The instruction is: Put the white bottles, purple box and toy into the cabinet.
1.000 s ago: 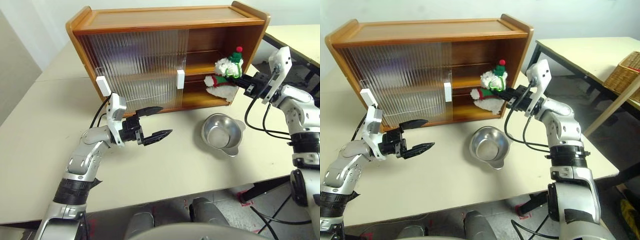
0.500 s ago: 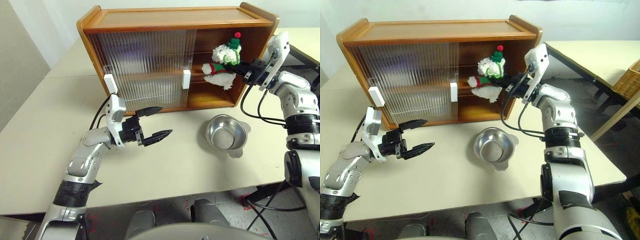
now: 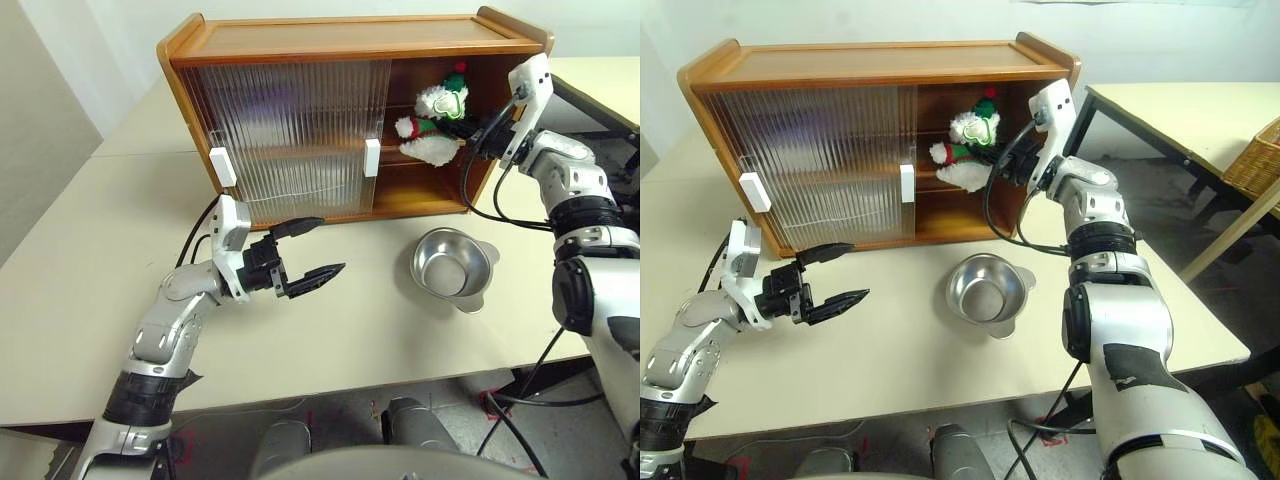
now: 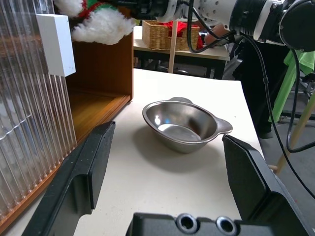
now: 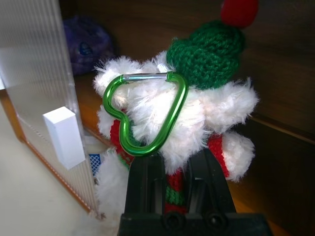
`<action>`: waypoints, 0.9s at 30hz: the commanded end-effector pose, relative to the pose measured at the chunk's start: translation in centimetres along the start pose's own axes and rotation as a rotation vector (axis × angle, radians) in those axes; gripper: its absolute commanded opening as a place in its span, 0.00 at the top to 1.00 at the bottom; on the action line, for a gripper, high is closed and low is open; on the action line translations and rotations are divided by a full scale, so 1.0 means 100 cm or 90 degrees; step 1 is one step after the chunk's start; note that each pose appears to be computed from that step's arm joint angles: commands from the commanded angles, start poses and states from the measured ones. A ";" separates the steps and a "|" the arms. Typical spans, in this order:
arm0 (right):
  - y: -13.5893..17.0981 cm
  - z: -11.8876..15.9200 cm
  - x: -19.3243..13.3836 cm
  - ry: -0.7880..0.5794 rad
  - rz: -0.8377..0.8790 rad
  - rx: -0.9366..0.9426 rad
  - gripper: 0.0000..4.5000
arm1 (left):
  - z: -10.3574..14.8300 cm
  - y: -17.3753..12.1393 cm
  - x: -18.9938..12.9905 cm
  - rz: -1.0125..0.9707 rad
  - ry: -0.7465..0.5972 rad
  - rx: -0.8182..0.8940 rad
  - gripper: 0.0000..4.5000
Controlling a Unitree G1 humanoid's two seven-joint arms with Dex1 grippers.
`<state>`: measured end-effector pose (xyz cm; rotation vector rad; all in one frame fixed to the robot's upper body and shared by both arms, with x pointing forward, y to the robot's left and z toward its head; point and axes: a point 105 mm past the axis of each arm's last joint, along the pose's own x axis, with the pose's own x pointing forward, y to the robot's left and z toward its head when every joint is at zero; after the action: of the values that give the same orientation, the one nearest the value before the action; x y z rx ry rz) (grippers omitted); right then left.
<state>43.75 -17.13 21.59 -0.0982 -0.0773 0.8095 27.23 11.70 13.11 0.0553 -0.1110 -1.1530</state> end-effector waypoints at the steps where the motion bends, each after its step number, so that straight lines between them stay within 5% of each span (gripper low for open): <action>1: -0.003 -0.003 0.008 0.020 -0.028 -0.013 0.95 | 0.002 -0.003 0.000 0.001 0.003 0.003 0.00; 20: -0.016 0.036 0.018 -0.015 -0.090 -0.061 0.96 | 0.003 -0.008 0.002 0.009 0.006 -0.008 0.00; 27: -0.016 0.025 0.018 0.004 -0.094 -0.056 0.96 | -0.001 -0.008 0.000 0.009 0.005 -0.010 0.00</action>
<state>45.81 -16.78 24.72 -0.1728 -0.1227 0.6617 26.59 11.24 13.43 0.0492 -0.1086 -1.1393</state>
